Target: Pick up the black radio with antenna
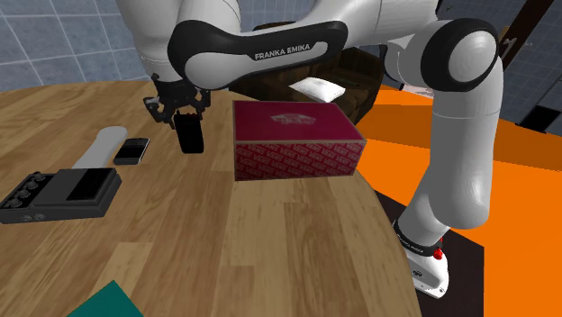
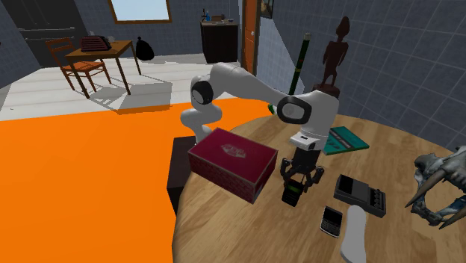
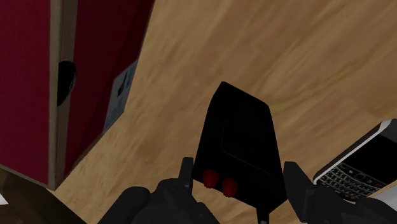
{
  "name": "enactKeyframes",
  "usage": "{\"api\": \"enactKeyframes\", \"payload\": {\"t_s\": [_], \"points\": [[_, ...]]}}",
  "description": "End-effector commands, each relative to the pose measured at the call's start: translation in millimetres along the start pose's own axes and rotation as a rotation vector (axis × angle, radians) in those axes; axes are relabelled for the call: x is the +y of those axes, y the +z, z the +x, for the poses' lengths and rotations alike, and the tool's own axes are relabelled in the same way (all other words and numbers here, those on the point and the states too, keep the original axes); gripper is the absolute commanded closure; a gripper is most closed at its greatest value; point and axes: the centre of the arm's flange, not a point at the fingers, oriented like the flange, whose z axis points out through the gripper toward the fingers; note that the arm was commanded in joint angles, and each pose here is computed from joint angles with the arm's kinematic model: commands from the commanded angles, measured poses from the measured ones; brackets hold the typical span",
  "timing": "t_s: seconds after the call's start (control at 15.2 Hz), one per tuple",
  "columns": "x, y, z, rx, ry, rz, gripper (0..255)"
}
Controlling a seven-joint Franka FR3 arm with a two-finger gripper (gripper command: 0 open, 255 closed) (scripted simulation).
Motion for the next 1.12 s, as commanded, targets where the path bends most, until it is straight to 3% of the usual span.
{"api": "enactKeyframes", "payload": {"t_s": [0.0, 1.06], "points": [[0.8, -4.0, 1.5, -0.001, 0.000, -0.001, 255], [12.7, -72.9, 27.9, -0.001, 0.000, -0.001, 255]]}}
